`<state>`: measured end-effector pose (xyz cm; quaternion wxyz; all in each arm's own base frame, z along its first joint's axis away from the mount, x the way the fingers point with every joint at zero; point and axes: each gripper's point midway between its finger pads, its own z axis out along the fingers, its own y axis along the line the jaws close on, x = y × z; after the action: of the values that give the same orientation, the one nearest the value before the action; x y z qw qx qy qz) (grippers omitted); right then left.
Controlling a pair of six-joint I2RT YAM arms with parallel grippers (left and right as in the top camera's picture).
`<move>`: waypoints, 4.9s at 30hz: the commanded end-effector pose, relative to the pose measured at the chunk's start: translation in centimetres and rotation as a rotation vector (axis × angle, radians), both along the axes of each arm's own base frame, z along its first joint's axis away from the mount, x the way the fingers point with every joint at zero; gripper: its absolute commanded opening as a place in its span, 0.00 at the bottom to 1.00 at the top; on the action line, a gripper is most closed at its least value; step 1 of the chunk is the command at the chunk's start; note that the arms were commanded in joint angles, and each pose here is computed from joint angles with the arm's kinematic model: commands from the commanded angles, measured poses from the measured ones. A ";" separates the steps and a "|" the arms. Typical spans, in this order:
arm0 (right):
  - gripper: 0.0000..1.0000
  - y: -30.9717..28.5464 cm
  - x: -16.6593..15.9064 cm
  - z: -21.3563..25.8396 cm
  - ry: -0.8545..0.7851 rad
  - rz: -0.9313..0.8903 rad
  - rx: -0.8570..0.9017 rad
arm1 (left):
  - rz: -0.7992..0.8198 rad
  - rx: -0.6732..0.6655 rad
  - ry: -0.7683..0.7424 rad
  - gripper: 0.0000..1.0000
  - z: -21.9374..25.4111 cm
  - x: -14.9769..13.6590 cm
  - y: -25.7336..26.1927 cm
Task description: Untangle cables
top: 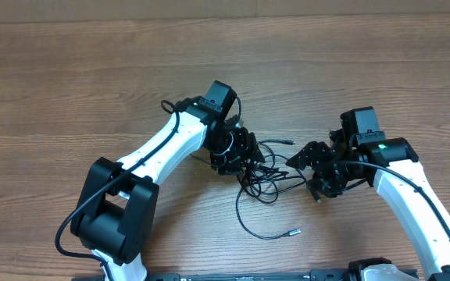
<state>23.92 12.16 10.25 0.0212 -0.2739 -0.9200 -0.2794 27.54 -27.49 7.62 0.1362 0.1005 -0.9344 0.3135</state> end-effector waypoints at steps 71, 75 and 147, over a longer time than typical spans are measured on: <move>0.04 -10.3 2.3 -1.5 -0.156 -0.176 -0.785 | 0.013 -0.643 -0.690 0.04 13.7 15.5 2.9; 0.04 -13.8 3.7 -0.4 -0.171 -0.309 -0.837 | 0.005 -0.585 -0.697 0.04 12.0 15.5 4.7; 0.26 1.4 13.9 2.1 -0.706 0.314 -0.359 | -0.318 0.013 -1.277 0.04 35.2 8.2 1.7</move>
<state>37.02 13.91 11.37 -0.2834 -0.0101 -0.9392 -0.1938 35.31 -28.24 41.57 -0.3812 -0.2605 -0.8344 0.3008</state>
